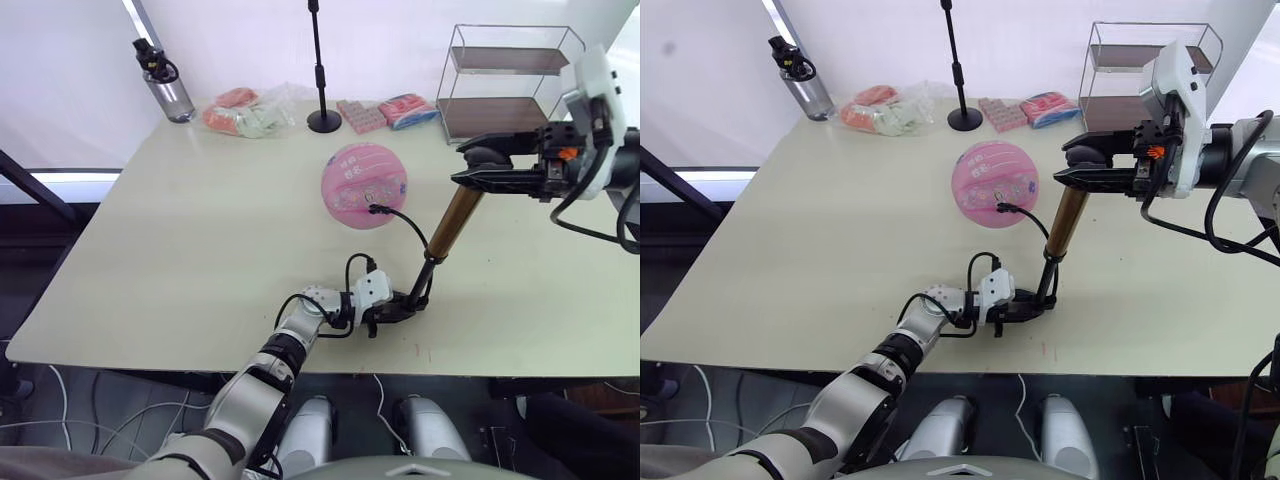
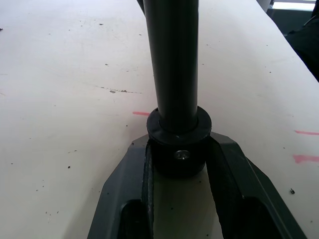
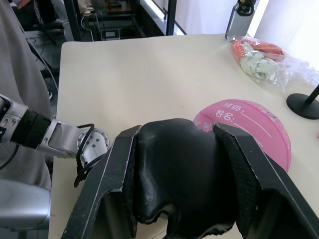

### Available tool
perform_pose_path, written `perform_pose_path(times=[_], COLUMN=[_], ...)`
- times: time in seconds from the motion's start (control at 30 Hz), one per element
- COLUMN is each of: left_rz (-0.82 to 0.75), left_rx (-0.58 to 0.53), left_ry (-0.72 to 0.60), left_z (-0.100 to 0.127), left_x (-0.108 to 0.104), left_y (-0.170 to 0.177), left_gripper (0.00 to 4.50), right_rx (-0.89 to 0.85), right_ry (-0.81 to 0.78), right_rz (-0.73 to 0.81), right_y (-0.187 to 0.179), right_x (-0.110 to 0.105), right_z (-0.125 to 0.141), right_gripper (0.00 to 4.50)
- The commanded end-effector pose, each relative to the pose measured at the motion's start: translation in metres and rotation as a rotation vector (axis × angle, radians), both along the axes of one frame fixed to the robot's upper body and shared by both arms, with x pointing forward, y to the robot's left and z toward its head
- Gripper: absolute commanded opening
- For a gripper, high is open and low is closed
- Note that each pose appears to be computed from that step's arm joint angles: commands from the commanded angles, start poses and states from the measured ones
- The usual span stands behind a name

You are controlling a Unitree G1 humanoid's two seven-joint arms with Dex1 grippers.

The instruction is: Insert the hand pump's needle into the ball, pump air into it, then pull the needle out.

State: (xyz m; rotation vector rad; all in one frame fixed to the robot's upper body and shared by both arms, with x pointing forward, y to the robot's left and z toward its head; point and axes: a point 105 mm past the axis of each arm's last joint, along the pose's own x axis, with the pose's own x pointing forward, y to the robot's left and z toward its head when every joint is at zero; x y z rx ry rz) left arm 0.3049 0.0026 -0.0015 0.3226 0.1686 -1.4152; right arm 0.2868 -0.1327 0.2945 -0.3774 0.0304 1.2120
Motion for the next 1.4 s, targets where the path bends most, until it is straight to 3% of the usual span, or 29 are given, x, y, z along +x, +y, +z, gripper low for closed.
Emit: perform_pose_path(times=[0.03, 0.53, 0.7, 0.87, 0.97, 1.1, 1.4], left_rz=[0.045, 0.050, 0.048, 0.047, 0.048, 0.047, 0.014], left_rx=[0.187, 0.183, 0.180, 0.178, 0.178, 0.177, 0.141], left_ry=[0.210, 0.209, 0.206, 0.205, 0.205, 0.199, 0.168], left_z=[-0.063, -0.063, -0.062, -0.062, -0.062, -0.062, -0.055], left_x=[-0.031, -0.031, -0.031, -0.031, -0.031, -0.031, -0.032], left_y=[0.035, 0.034, 0.033, 0.033, 0.032, 0.033, 0.024], left_gripper=[1.09, 1.09, 1.09, 1.09, 1.09, 1.09, 1.09], right_rx=[-0.053, -0.169, -0.193, -0.206, -0.122, -0.026, 0.002], right_ry=[-0.124, 0.018, 0.062, 0.070, 0.051, -0.035, -0.130], right_rz=[-0.008, -0.013, -0.027, -0.034, -0.015, 0.017, 0.051], right_y=[0.002, 0.023, 0.024, 0.022, 0.025, 0.023, 0.007], right_x=[-0.006, -0.002, -0.002, -0.001, 0.000, 0.005, -0.005], right_z=[0.001, -0.150, -0.185, -0.199, -0.176, -0.111, -0.013], right_gripper=[1.80, 1.80, 1.80, 1.80, 1.80, 1.80, 1.80])
